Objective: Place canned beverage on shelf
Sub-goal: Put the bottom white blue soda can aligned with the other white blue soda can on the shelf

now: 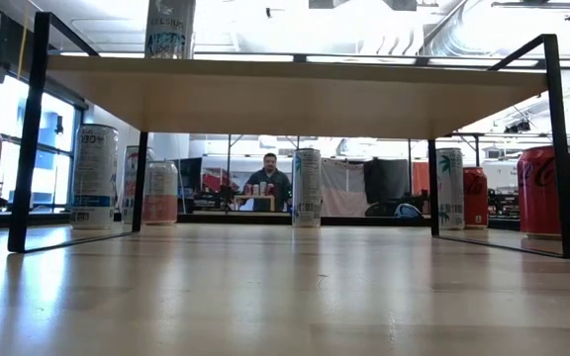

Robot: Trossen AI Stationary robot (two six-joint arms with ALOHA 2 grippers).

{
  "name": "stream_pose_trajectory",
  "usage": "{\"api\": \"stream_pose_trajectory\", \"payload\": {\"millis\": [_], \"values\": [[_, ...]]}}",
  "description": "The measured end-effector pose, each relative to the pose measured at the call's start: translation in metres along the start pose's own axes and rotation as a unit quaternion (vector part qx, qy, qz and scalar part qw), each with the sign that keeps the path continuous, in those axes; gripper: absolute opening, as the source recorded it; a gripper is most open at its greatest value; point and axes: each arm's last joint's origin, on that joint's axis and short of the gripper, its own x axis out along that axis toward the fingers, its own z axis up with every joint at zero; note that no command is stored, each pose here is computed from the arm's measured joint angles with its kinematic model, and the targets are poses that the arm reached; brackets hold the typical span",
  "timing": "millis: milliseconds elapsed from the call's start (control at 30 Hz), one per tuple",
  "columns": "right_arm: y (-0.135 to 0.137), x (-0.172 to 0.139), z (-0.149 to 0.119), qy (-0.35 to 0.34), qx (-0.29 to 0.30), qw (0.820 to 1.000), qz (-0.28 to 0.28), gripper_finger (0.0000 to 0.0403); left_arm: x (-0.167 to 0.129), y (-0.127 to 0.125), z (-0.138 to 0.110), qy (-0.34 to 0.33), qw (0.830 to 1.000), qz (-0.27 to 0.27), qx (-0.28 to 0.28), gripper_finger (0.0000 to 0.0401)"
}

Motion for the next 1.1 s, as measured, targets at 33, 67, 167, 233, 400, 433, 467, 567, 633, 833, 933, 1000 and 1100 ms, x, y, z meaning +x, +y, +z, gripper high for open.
{"api": "stream_pose_trajectory", "payload": {"millis": [33,67,167,233,400,433,467,567,633,833,933,1000,1100], "values": [[0.003,-0.007,0.004,0.015,-0.005,1.0,0.011,0.0299,0.0,0.0,0.0,-0.002,1.0,0.0,0.003,0.0337],[0.006,-0.014,0.007,0.032,-0.011,0.999,0.021,0.0299,0.0,0.0,0.001,-0.005,1.0,0.0,0.006,0.0337],[0.021,-0.036,0.015,0.072,-0.037,0.996,0.047,0.0299,0.001,0.001,0.006,-0.026,1.0,0.0,0.013,0.0337],[0.033,-0.052,0.023,0.084,-0.047,0.994,0.049,0.0299,0.001,0.001,0.01,-0.042,0.999,-0.001,0.014,0.0337],[0.059,-0.098,0.048,0.08,-0.072,0.993,0.056,0.0299,0.0,0.0,0.017,-0.072,0.997,-0.003,0.022,0.0337],[0.064,-0.107,0.052,0.079,-0.077,0.992,0.062,0.0299,0.0,0.0,0.018,-0.076,0.997,-0.004,0.025,0.0337],[0.07,-0.117,0.056,0.08,-0.081,0.991,0.07,0.0299,0.0,0.0,0.019,-0.079,0.996,-0.004,0.028,0.0337],[0.084,-0.143,0.062,0.089,-0.087,0.988,0.088,0.0299,0.003,0.002,0.018,-0.076,0.997,-0.005,0.016,0.0337],[0.092,-0.159,0.063,0.103,-0.089,0.987,0.088,0.0299,0.006,0.005,0.017,-0.069,0.998,-0.004,0.001,0.0337],[0.107,-0.202,0.061,0.144,-0.076,0.982,0.095,0.0299,0.023,0.02,0.017,-0.065,0.998,-0.005,-0.012,0.0337],[0.107,-0.217,0.064,0.149,-0.058,0.982,0.101,0.0299,0.027,0.026,0.026,-0.105,0.994,-0.006,0.005,0.0337],[0.104,-0.226,0.067,0.148,-0.06,0.983,0.091,0.0299,0.023,0.029,0.034,-0.143,0.989,0.003,0.035,0.0337],[0.1,-0.233,0.065,0.159,-0.069,0.982,0.08,0.0299,0.016,0.035,0.043,-0.183,0.98,0.031,0.066,0.0337]]}}
